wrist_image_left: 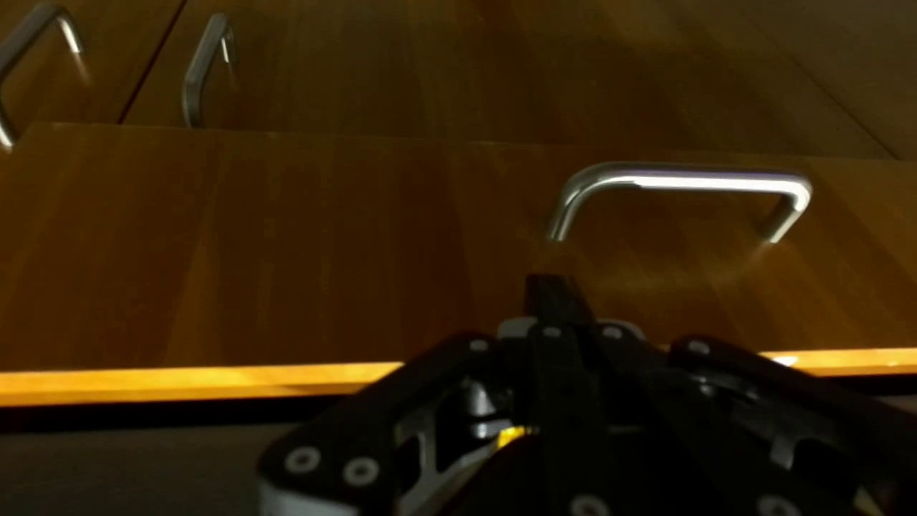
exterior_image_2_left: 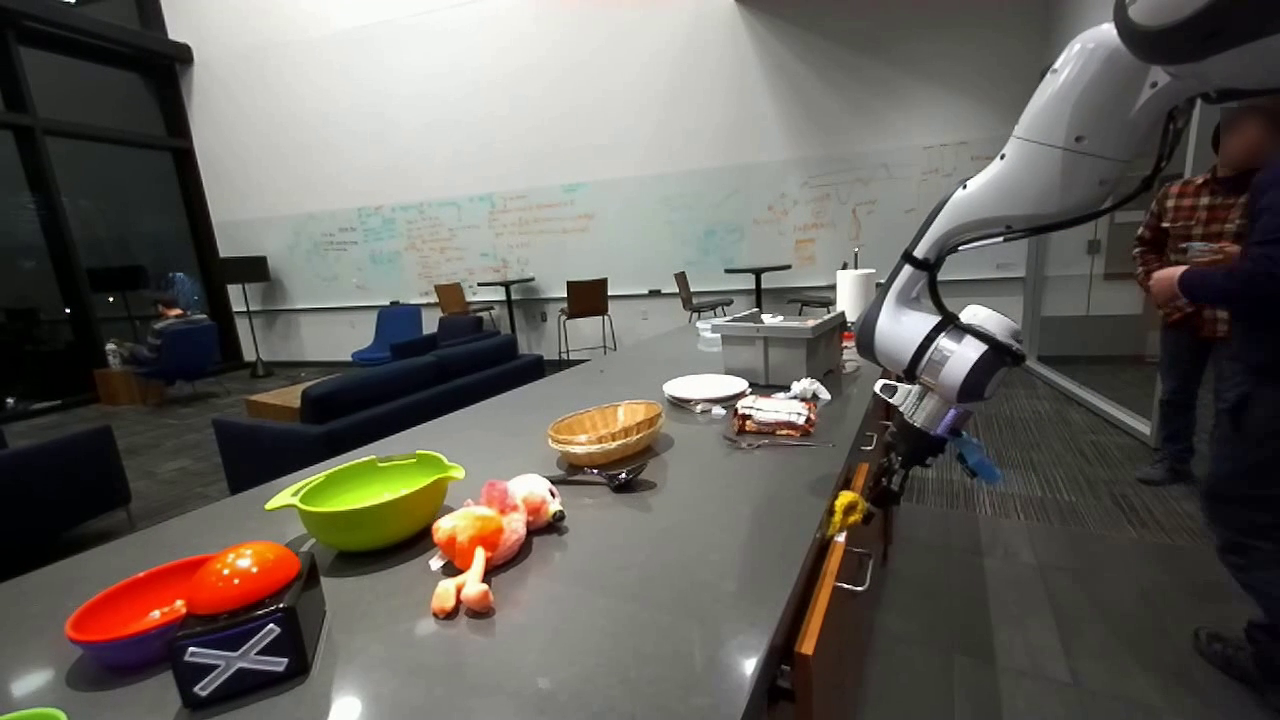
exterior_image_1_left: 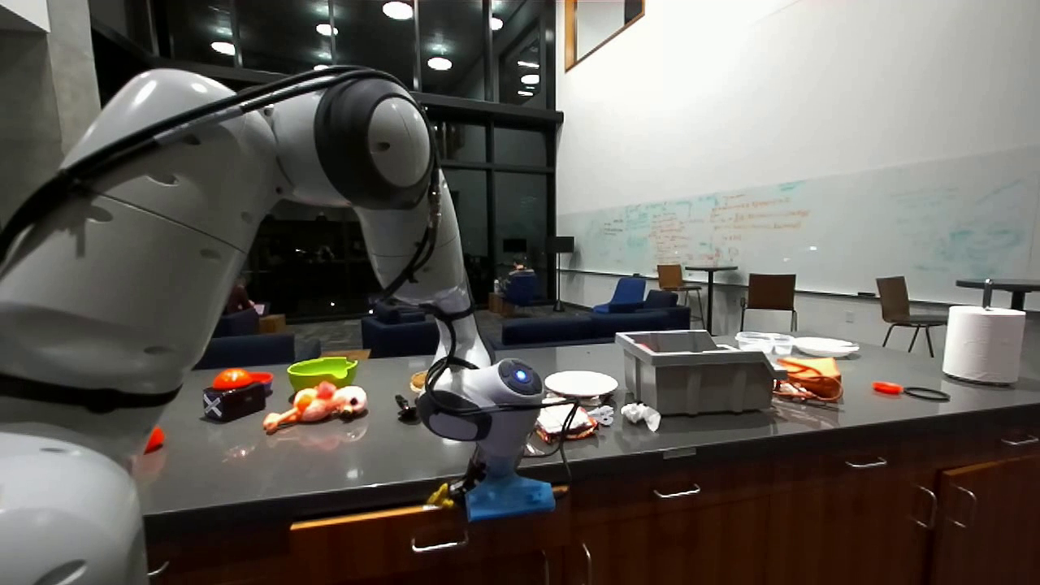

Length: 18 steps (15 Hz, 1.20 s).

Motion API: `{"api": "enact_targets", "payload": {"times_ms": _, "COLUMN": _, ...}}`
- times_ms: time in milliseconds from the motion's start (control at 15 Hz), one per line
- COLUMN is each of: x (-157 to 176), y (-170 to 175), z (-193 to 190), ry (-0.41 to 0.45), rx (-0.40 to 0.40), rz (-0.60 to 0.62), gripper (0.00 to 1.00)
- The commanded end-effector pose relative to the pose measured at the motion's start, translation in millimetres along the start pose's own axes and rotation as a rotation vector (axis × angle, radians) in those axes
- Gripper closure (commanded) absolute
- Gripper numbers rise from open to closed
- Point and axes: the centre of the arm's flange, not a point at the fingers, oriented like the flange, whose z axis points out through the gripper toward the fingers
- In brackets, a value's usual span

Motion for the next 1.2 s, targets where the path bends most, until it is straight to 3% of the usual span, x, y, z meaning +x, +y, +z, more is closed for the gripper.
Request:
{"api": "enact_targets", "payload": {"times_ms": 0, "x": 17.5, "y": -4.7, "z": -12.5, "ry": 0.03, "rx": 0.012, "rz": -0.021, "gripper": 1.0}}
{"api": "enact_targets", "payload": {"times_ms": 800, "x": 32.0, "y": -26.7, "z": -98.2, "ry": -0.167, "rx": -0.036, "rz": -0.206, "gripper": 1.0}}
{"api": "enact_targets", "payload": {"times_ms": 1133, "x": 44.8, "y": -41.1, "z": -129.4, "ry": -0.176, "rx": -0.065, "rz": -0.284, "gripper": 1.0}}
